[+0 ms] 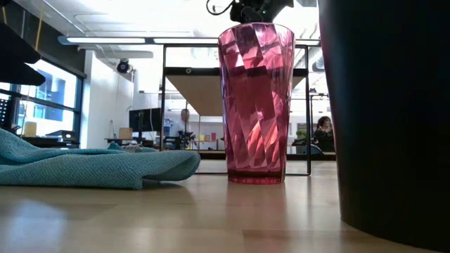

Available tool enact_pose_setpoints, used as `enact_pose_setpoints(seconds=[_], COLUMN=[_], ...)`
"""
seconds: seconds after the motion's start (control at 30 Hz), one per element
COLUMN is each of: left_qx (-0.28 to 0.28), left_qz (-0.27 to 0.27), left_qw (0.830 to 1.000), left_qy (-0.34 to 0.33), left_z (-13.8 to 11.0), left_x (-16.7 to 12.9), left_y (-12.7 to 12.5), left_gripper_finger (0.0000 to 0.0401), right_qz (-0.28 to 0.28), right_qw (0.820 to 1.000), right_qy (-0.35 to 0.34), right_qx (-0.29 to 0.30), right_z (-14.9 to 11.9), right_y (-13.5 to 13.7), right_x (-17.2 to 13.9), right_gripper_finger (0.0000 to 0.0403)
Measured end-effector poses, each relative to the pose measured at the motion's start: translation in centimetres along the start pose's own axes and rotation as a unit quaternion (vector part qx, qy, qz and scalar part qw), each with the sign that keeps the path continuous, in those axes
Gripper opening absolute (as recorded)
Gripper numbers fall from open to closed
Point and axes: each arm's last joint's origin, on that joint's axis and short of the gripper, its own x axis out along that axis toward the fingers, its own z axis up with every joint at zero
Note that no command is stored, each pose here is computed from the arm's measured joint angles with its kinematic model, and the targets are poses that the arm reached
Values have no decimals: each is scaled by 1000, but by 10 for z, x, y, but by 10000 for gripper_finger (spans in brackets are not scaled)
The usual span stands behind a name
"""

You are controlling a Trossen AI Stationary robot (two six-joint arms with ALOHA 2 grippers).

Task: Stack small to large cups/mugs on shelf
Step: Put the orange cup on the shelf

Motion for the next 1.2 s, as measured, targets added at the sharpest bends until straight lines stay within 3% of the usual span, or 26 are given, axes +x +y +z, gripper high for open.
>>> enact_pose_setpoints(seconds=[0.67, 1.2], left_qx=[-16, -20], left_qz=[-8, -10], left_qw=[1000, 1000], left_qy=[-2, 8], left_z=[0, 0], left_x=[0, 0], left_y=[-3, -4], left_gripper_finger=[134, 134], right_qz=[14, -4], right_qw=[999, 999], right_qy=[35, 45], right_qx=[5, 11], right_z=[-6, -10], right_y=[-2, -9], right_x=[22, 20], right_gripper_finger=[0, 0])
